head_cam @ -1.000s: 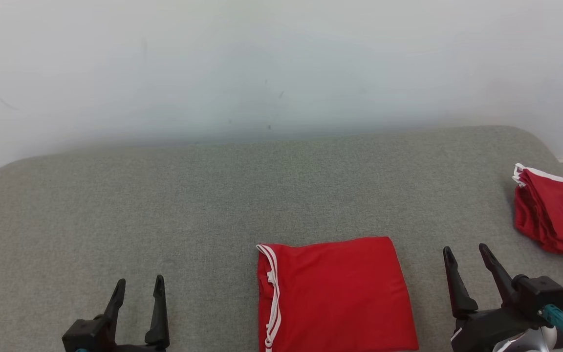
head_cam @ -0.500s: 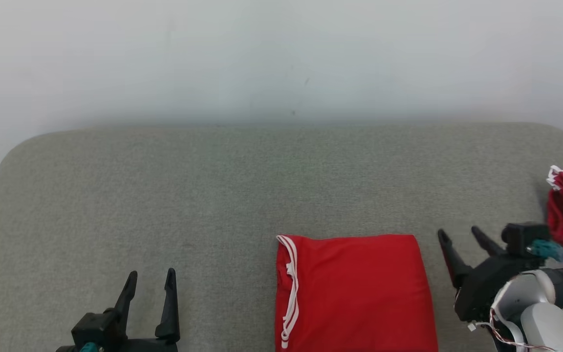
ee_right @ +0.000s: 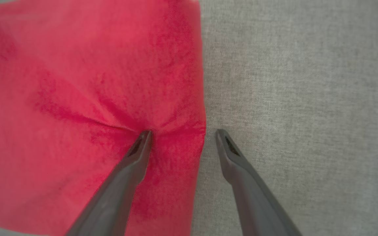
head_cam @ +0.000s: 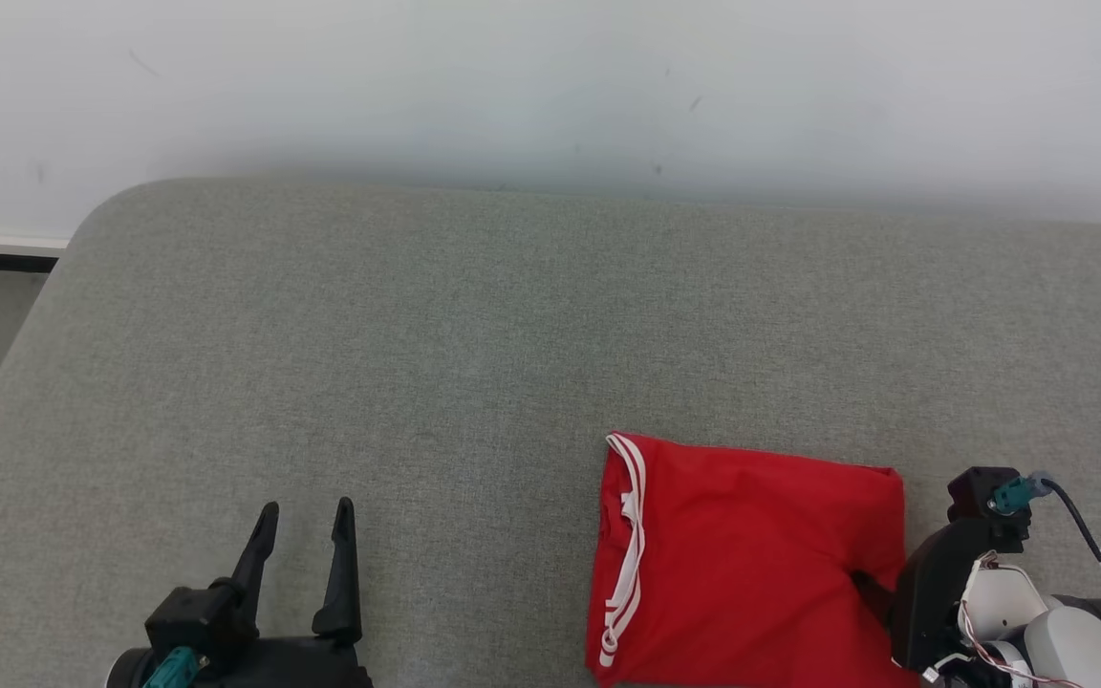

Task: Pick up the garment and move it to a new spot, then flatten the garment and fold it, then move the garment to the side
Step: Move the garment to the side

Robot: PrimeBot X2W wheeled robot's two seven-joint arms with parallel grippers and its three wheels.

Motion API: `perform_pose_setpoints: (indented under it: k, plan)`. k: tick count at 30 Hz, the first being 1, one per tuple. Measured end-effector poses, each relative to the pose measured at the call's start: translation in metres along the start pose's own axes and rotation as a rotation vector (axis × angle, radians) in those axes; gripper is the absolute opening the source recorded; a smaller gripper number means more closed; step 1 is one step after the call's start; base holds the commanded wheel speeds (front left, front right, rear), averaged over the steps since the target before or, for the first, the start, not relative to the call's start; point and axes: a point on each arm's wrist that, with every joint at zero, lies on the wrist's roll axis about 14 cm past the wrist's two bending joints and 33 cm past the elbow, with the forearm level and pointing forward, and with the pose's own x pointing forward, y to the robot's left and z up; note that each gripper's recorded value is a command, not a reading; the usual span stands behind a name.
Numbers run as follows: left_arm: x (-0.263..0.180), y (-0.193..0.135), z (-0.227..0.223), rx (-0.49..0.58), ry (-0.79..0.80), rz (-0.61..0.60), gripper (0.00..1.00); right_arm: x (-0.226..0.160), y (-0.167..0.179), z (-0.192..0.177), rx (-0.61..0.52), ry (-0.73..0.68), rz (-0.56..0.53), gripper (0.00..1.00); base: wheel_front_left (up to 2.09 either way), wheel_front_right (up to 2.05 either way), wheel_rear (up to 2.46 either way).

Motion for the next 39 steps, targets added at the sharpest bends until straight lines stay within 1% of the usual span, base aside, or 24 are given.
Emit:
perform_pose_setpoints:
  k: [6,8,9,14,17,19,22,26,30,35,39]
  plan:
    - [0.005,0.002,0.007,0.003,-0.022,0.007,1.00,0.000,0.008,-0.012,-0.027,0.097,0.014,1.00,0.00,0.00,0.00]
    - [0.007,0.002,0.008,0.003,-0.024,0.004,1.00,-0.002,0.007,-0.010,-0.049,0.091,0.008,0.23,0.00,0.00,0.00]
    - [0.008,0.001,0.008,0.003,-0.024,0.003,1.00,-0.002,0.006,-0.008,-0.056,0.080,0.004,0.00,0.00,0.00,0.00]
    - [0.013,-0.003,0.010,-0.002,-0.031,-0.008,1.00,-0.005,-0.003,0.009,-0.131,0.052,-0.030,0.00,0.00,0.00,0.00]
    - [0.017,-0.007,0.010,-0.005,-0.035,-0.015,1.00,-0.010,-0.012,0.031,-0.182,0.021,-0.064,0.00,0.00,0.00,0.00]
    - [0.020,-0.009,0.010,-0.005,-0.036,-0.019,1.00,-0.015,-0.014,0.052,-0.205,-0.024,-0.079,0.00,0.00,0.00,0.00]
    - [0.027,-0.015,0.009,-0.002,-0.037,-0.040,1.00,-0.024,-0.017,0.084,-0.185,-0.098,-0.086,0.00,0.00,0.00,0.00]
    - [0.037,-0.029,0.007,-0.006,-0.036,-0.078,1.00,-0.038,-0.030,0.112,-0.179,-0.155,-0.120,0.00,0.00,0.00,0.00]
    - [0.050,-0.050,0.006,-0.016,-0.043,-0.140,1.00,-0.060,-0.060,0.138,-0.166,-0.223,-0.197,0.00,0.00,0.00,0.00]
    - [0.063,-0.081,0.005,-0.032,-0.052,-0.221,1.00,-0.081,-0.099,0.147,-0.136,-0.250,-0.295,0.00,0.00,0.00,0.00]
    - [0.073,-0.100,-0.003,-0.036,-0.043,-0.272,1.00,-0.094,-0.129,0.153,-0.119,-0.268,-0.369,0.00,0.00,0.00,0.00]
